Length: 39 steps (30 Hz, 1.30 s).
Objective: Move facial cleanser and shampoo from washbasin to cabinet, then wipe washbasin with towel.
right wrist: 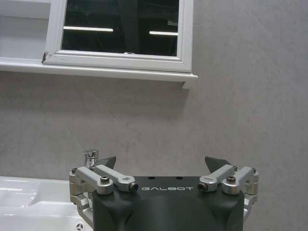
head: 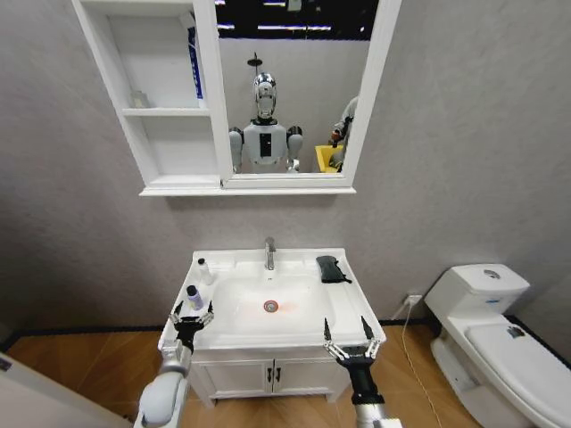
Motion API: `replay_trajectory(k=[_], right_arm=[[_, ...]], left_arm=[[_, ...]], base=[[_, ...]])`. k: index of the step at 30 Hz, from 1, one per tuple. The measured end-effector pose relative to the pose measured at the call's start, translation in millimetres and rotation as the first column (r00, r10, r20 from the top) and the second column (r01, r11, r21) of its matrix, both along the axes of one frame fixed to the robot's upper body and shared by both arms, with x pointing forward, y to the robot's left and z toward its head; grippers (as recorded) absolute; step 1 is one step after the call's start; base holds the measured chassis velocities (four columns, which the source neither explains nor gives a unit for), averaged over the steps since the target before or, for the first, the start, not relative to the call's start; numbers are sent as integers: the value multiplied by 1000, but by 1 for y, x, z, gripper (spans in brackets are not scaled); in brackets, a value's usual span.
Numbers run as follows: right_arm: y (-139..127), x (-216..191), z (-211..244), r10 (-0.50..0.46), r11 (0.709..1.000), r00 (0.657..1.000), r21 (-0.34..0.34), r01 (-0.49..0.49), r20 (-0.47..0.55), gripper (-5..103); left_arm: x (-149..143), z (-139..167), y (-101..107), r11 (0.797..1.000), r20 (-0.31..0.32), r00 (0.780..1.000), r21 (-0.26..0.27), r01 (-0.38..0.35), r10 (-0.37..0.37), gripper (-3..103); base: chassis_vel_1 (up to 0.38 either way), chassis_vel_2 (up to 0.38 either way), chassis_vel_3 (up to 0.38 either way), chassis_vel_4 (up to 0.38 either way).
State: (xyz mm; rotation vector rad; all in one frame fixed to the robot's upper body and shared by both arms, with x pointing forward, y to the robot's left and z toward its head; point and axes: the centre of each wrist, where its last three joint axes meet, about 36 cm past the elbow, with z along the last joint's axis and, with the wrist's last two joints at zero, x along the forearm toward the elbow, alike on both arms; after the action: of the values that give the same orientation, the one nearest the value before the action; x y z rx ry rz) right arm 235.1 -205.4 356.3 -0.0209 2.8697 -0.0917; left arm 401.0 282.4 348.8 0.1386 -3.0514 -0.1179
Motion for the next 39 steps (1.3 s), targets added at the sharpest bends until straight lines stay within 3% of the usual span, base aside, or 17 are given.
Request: replay_trajectory(k=[11,20,22,23,29,35,37,38,39], right_arm=[[-5,1,-2,-12,1000,1000,7,12,1,100],[-4,-1,-4,-24,1000,1000,13,24,-7,100],[-4,-1,-4,-25,1000,1000,14,26,-7,100],[-3,0,-4,-26,1000,1000,16,27,-8,100],[0,0,-4,-27,999,1000,20,27,-8,100],[0,0,-4,-27,999,1000,19,27,-10,100],[-1,1,-5,-26,999,1000,18,26,-11,100],[-1,1,-5,-26,999,1000,18,26,-11,100],[0,1,-6,-25,1000,1000,19,25,-12,100]], left_arm=[[30,-13,5,999,-24,999,-32,-30,29,98],[35,-15,10,998,-41,999,-56,-34,32,62],[34,-15,11,998,-39,999,-56,-32,30,62],[32,-12,12,998,-36,999,-57,-29,27,51],[23,3,17,996,-32,999,-83,-12,10,43],[16,56,35,997,39,998,-67,46,-43,43],[17,101,48,994,88,991,-30,100,-97,43],[17,101,48,994,88,991,-30,100,-97,43],[18,130,54,990,111,984,-23,140,-136,43]], base=[[0,0,0,0],[0,0,0,0],[0,0,0,0],[0,0,0,0],[0,0,0,0],[0,0,0,0],[0,0,0,0],[0,0,0,0],[0,0,0,0]])
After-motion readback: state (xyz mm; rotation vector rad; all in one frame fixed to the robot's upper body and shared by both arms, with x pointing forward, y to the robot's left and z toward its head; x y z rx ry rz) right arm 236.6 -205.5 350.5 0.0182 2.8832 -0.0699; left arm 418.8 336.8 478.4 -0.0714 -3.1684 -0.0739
